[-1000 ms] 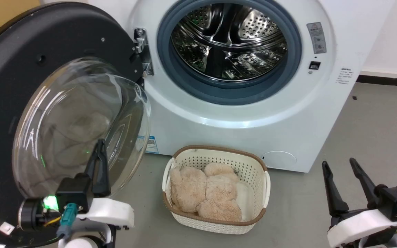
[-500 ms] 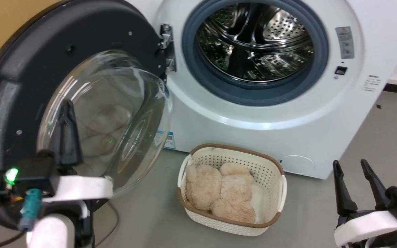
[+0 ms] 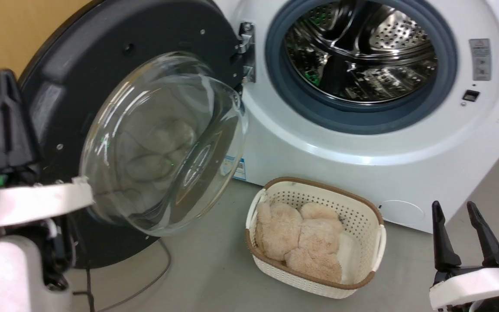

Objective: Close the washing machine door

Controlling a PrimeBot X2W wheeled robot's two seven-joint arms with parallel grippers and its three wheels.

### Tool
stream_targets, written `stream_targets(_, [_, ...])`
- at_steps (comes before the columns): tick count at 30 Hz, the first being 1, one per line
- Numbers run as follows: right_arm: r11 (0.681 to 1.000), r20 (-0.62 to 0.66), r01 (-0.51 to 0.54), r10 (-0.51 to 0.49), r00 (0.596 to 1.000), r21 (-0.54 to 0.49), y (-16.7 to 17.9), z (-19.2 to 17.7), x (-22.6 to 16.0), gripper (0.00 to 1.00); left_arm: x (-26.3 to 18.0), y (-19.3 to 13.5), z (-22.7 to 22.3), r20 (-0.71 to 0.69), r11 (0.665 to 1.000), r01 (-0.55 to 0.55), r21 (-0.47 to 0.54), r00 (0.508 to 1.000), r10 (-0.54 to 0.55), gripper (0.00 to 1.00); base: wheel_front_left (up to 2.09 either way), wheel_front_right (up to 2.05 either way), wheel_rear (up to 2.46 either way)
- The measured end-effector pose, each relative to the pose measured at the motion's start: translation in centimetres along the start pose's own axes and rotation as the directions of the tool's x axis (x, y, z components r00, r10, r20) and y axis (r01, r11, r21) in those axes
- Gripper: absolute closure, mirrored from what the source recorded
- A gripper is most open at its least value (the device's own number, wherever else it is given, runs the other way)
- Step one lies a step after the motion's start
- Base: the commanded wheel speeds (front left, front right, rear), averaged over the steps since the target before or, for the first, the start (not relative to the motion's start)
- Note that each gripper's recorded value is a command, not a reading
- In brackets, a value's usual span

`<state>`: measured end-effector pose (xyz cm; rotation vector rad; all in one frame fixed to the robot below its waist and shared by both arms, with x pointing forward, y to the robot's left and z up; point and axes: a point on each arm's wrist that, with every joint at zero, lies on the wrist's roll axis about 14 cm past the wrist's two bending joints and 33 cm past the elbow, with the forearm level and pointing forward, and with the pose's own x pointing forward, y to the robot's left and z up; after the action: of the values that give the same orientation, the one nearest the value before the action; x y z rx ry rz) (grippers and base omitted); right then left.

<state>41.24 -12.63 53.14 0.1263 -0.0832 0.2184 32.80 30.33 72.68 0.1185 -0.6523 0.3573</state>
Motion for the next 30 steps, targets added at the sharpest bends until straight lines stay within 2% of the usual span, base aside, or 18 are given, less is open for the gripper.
stream_targets(11, [0.999, -0.006, -0.029, 0.029, 1.0, 0.044, 1.1, -1.0, 1.4, 0.0, 0.4, 6.1, -0.7, -0.025, 0.995, -0.102, 0.009, 0.994, 0.102, 1.0, 0.0, 0.0, 0.0])
stream_targets(17, [0.997, -0.012, -0.046, 0.047, 0.999, 0.061, 1.7, -1.7, 2.1, 0.0, 0.4, 9.9, -1.8, -0.081, 0.978, -0.199, -0.058, 0.978, 0.195, 1.0, 0.0, 0.0, 0.0])
stream_targets(23, [0.995, -0.015, -0.052, 0.053, 0.998, 0.081, 2.0, -2.2, 2.6, 0.0, -0.1, 12.8, -4.7, -0.235, 0.952, -0.282, -0.12, 0.94, 0.249, 1.0, 0.0, 0.0, 0.0])
stream_targets(30, [0.994, -0.018, -0.051, 0.053, 0.998, 0.094, 2.1, -2.8, 3.0, 0.0, -1.2, 14.1, -8.9, -0.457, 0.885, -0.388, -0.257, 0.856, 0.242, 1.0, 0.0, 0.0, 0.0])
